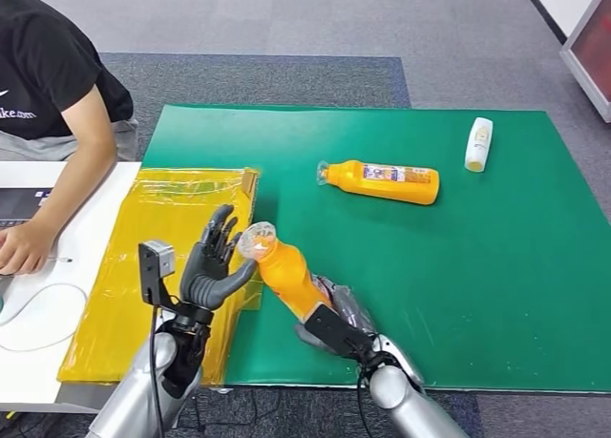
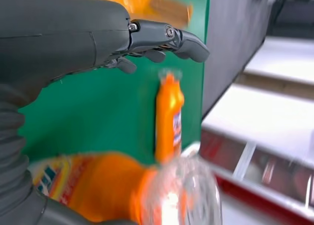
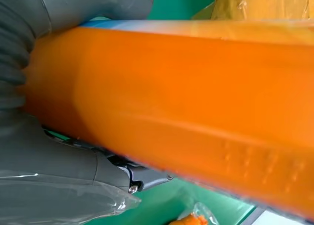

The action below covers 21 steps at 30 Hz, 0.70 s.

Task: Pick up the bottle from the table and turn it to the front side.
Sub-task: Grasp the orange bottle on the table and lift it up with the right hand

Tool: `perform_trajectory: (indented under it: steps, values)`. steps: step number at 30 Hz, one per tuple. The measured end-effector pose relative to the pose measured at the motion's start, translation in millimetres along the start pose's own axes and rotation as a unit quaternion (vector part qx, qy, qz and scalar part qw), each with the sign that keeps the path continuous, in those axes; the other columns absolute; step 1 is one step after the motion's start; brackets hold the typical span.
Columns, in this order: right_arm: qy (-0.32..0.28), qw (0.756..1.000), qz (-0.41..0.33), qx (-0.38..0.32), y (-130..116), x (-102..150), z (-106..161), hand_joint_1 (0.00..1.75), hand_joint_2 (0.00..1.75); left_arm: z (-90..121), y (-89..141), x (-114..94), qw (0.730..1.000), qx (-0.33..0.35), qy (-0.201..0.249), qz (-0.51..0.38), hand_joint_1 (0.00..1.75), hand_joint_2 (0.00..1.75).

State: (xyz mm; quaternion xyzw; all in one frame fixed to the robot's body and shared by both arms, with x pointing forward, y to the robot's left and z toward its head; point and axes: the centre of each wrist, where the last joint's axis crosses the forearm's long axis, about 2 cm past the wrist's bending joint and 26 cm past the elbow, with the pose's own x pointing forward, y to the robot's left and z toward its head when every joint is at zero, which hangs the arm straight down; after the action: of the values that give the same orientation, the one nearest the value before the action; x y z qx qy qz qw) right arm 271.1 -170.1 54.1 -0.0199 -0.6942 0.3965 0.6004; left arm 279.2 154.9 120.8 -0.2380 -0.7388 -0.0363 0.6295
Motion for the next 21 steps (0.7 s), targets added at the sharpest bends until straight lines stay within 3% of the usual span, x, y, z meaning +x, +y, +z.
perform_trajectory:
  steps: [4, 9, 13, 21]
  values:
    - [-0.001, 1.000, 0.007, 0.002, 0.8, 0.9, -5.5, 1.75, 1.75, -11.8, -9.5, -0.6, 0.999, -0.047, 0.018, -0.006, 0.00, 1.75]
    - [0.003, 1.000, -0.006, 0.002, 5.1, 1.7, -7.2, 1.75, 1.75, -9.8, -21.8, -9.1, 0.995, -0.088, 0.038, -0.023, 0.00, 1.75]
    - [0.008, 1.000, -0.015, -0.004, 6.2, 0.7, -6.4, 1.75, 1.75, 0.0, -30.2, -15.4, 0.992, -0.110, 0.033, -0.048, 0.00, 0.00]
    - [0.011, 1.000, -0.026, -0.009, 6.4, -3.5, -3.7, 1.75, 1.75, 16.3, -29.0, -17.4, 0.981, -0.175, 0.049, -0.063, 0.00, 0.00]
